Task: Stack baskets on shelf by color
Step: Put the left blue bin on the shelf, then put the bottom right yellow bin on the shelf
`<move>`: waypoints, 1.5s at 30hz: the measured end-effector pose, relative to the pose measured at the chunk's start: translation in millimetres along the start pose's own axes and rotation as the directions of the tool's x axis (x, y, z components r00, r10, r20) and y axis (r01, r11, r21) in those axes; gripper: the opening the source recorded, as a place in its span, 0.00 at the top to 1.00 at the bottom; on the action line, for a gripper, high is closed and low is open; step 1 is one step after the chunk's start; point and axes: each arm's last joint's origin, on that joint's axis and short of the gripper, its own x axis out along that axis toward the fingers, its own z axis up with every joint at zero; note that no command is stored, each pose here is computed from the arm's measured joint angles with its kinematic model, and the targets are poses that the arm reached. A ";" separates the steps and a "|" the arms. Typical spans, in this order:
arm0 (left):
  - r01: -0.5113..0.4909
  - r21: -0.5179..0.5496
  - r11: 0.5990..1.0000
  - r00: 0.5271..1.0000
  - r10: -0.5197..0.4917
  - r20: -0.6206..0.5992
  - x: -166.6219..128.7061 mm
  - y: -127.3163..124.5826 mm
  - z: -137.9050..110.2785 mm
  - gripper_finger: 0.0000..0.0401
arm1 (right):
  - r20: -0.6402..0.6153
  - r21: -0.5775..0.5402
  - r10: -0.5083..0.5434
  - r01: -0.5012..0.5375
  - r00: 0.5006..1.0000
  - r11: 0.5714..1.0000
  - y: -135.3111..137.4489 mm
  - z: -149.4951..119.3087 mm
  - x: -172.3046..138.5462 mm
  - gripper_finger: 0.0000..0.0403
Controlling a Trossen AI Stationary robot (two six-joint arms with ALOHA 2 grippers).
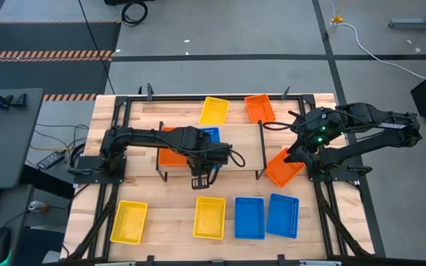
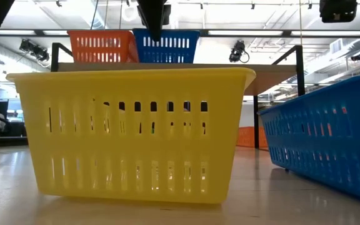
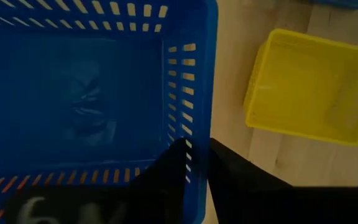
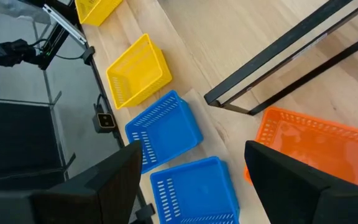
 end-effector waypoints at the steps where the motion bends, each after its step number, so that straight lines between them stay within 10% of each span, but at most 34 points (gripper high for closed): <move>1: 0.002 0.001 1.000 1.000 -0.002 0.007 -0.6 -0.4 0.3 0.82 | 0.001 0.000 -0.002 0.002 1.000 1.000 -0.1 0.0 0.0 0.29; 19: 0.000 -0.194 0.981 0.967 0.049 0.250 -69.0 -3.3 -1.1 0.62 | 0.161 0.045 0.006 -0.013 0.987 0.999 1.4 2.6 -10.2 0.29; 34: 0.139 -0.393 0.909 0.946 -0.005 0.324 -81.6 -54.4 -17.1 0.68 | -0.098 0.030 -0.043 0.046 0.994 0.999 37.7 -5.8 50.2 0.33; 45: 0.135 -0.197 0.971 0.952 -0.072 0.297 -84.7 -123.1 -52.9 0.71 | -0.266 0.040 -0.051 0.064 0.963 0.997 71.4 -38.7 90.8 0.33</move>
